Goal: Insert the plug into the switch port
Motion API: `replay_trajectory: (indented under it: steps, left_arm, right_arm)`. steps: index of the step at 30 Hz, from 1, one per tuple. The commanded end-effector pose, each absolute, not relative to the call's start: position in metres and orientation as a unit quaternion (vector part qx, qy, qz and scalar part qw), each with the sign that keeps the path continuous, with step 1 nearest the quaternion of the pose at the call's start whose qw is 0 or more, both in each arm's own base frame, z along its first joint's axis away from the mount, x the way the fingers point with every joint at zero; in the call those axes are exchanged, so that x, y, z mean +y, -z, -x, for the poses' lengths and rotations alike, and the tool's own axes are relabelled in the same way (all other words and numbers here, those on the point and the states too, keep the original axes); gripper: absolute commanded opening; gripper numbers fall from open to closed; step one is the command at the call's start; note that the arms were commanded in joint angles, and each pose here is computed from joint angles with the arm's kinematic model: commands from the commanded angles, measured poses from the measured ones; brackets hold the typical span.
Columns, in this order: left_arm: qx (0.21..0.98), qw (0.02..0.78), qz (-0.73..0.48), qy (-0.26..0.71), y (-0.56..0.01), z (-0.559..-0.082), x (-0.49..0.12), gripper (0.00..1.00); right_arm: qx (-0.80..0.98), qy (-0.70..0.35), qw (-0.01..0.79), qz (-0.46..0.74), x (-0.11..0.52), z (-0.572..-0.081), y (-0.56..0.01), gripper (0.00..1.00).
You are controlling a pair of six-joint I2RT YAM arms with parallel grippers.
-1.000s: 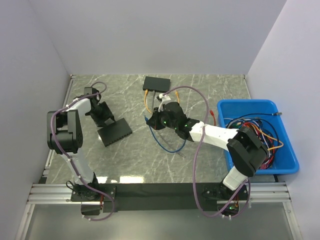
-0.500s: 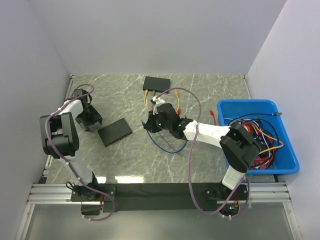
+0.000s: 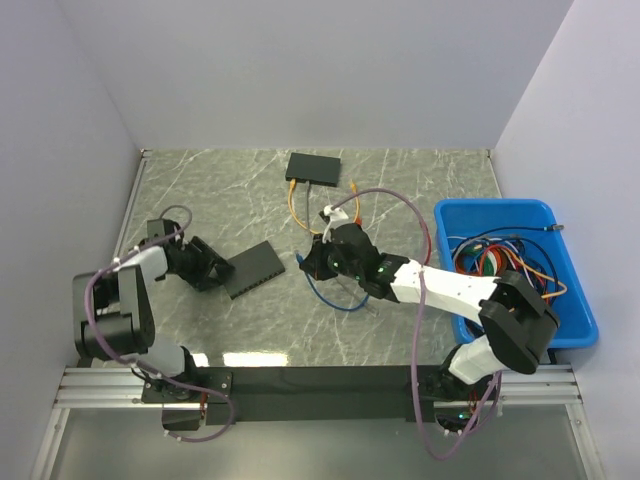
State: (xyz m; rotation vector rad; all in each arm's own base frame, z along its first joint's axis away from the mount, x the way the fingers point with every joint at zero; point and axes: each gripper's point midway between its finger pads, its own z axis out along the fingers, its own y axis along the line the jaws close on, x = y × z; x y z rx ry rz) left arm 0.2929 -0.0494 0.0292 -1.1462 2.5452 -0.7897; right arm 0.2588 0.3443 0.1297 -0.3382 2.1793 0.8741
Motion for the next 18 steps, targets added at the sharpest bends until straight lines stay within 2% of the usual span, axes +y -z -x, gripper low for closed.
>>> replay_trajectory:
  steps: [1,7,9,13,16,18]
  left_arm:
    - [0.851,0.129,0.404,0.309,-0.038,-0.289,-0.063,0.64]
    - [0.858,0.165,0.374,0.312,-0.063,-0.294,-0.064,0.64]
    - [0.877,0.178,0.358,0.266,-0.070,-0.295,-0.050,0.64]
    - [0.889,0.246,0.327,0.205,-0.108,-0.330,-0.020,0.64]
    - [0.898,0.250,0.309,0.187,-0.111,-0.350,-0.012,0.63]
    - [0.911,0.198,0.319,0.171,-0.082,-0.352,-0.009,0.60]
  right_arm:
    - [0.845,-0.339,0.393,0.125,0.340,-0.254,-0.144,0.00]
    - [0.868,-0.281,0.382,0.146,0.330,-0.247,-0.124,0.00]
    - [0.878,-0.255,0.375,0.154,0.326,-0.242,-0.115,0.00]
    - [0.879,-0.229,0.375,0.183,0.338,-0.223,-0.108,0.00]
    - [0.881,-0.214,0.377,0.189,0.347,-0.218,-0.104,0.00]
    - [0.881,-0.210,0.376,0.197,0.355,-0.210,-0.102,0.00]
